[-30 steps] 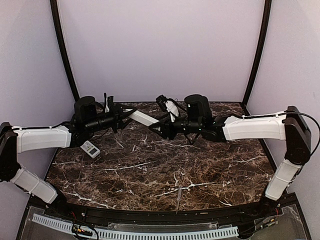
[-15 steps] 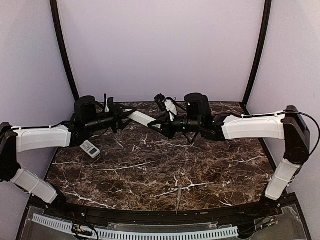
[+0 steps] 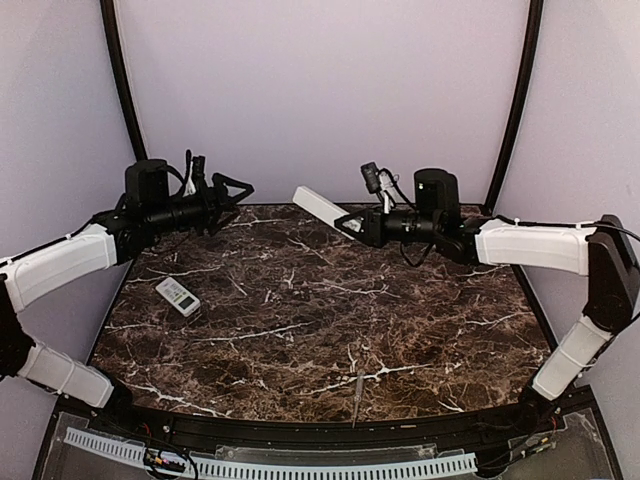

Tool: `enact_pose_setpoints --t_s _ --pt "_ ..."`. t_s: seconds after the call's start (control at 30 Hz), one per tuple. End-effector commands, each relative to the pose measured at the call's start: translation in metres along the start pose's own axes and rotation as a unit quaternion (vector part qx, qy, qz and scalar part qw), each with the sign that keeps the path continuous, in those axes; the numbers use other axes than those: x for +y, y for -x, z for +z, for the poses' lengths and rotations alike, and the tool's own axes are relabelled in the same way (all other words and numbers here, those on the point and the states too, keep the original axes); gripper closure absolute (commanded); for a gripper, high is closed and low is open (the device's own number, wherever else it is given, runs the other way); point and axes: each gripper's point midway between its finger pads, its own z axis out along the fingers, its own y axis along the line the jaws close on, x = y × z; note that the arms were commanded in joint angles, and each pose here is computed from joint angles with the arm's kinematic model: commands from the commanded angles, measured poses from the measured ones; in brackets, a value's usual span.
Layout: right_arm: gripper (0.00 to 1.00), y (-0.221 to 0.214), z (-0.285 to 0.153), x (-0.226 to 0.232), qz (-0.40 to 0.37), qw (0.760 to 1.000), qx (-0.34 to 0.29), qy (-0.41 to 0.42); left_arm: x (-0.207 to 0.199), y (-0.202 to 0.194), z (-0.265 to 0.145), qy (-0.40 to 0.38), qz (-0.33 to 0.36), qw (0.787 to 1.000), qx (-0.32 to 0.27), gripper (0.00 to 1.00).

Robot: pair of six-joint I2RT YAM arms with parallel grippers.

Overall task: Unload the batteries from the remote control
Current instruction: Pass from the left arm to the right

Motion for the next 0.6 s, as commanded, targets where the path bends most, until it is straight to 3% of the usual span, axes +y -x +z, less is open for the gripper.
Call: enact_pose_setpoints --t_s 0.0,0.1,0.23,0.33,0.57 --pt "1.0 0.025 -0.028 0.018 0.035 0.998 -0.011 0.05 -0.013 0.003 -0.027 0.054 0.191 0.98 0.021 0.16" --pt "1.0 0.023 -0.039 0.023 0.056 0.996 0.019 0.066 -0.035 -0.014 -0.029 -0.018 0.311 0.949 0.058 0.16" --pt "1.0 0.018 -0.047 0.038 0.076 0.991 0.065 0.092 -0.046 -0.042 -0.02 -0.09 0.373 0.916 0.117 0.16" --pt "1.0 0.015 -0.051 0.053 0.096 0.984 0.079 0.124 -0.044 -0.061 -0.006 -0.09 0.394 0.902 0.149 0.16" --pt "1.0 -0.004 -0.037 0.076 0.098 0.977 0.112 0.154 -0.055 -0.088 -0.002 -0.156 0.355 0.904 0.18 0.14"
